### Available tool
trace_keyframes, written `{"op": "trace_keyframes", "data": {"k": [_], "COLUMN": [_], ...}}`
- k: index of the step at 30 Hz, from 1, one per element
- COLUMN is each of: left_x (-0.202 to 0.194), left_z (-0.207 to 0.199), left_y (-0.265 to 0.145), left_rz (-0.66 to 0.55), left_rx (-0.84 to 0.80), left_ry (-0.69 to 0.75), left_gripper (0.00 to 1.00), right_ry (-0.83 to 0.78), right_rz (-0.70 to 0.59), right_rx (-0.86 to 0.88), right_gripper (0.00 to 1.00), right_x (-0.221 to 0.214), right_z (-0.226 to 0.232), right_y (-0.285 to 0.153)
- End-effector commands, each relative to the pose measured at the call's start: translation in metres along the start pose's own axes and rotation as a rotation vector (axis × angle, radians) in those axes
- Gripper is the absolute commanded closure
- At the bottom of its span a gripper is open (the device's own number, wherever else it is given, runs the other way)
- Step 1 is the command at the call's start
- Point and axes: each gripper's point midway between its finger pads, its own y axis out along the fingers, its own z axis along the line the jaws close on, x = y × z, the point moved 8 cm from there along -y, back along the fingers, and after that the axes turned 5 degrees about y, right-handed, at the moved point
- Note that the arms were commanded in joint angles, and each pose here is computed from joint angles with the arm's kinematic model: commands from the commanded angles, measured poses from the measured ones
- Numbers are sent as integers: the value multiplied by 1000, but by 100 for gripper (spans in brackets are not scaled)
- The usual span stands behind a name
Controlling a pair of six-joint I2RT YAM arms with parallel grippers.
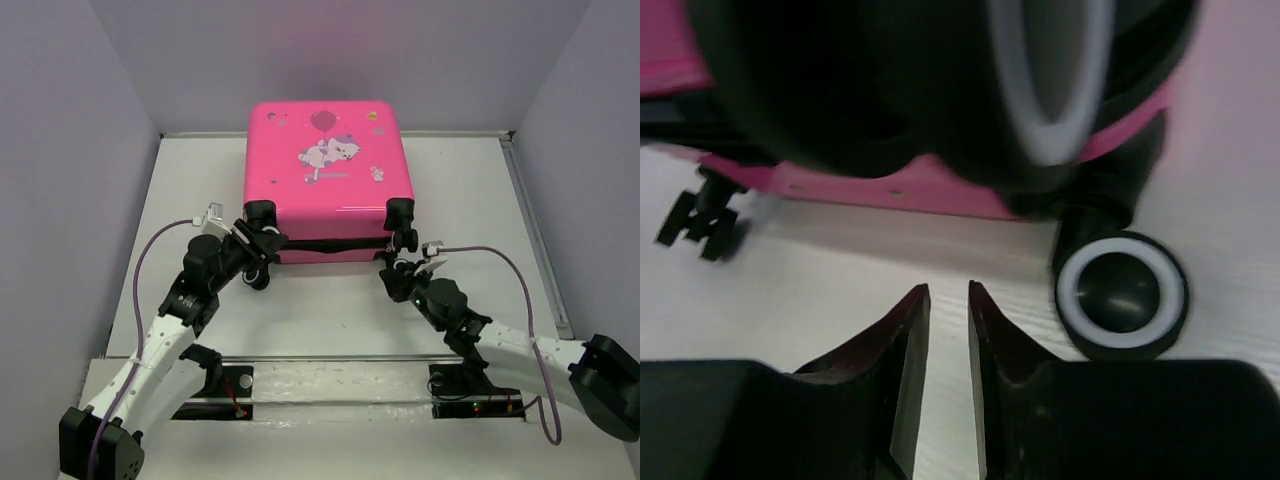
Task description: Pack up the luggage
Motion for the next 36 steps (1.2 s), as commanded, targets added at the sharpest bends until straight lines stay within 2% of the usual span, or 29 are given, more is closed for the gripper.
{"op": "trace_keyframes", "data": {"k": [1, 2, 4, 7, 12, 15, 21, 24, 33, 36], "left_x": [51, 51, 49, 47, 43, 40, 37, 35, 36, 36], "left_z": [-101, -101, -99, -97, -93, -88, -86, -85, -85, -84], "left_y": [-34, -34, -34, -35, -34, -32, -36, -38, -42, -43], "left_rz": [-233, -228, -224, -216, -200, -180, -174, -171, -191, -194], "left_rx": [-456, -459, -458, -459, -451, -444, -446, -435, -432, -420], "left_ry": [128, 130, 131, 134, 134, 125, 126, 132, 142, 146], "left_gripper": [94, 94, 94, 94, 94, 94, 94, 94, 94, 94], "right_ry": [79, 67, 52, 7, -61, -62, -61, -70, -76, -102], "right_rz": [-271, -278, -312, -317, -293, -332, -414, -434, -442, -426], "right_rx": [-60, -28, -32, 35, 131, 151, 149, 136, 22, -11], "right_gripper": [68, 62, 55, 50, 50, 50, 62, 65, 65, 60], "right_x": [34, 37, 44, 50, 59, 63, 73, 75, 66, 67], "right_z": [-23, -24, -30, -23, -8, -5, -2, -3, -22, -26], "right_y": [8, 10, 12, 18, 36, 41, 55, 63, 59, 61]}}
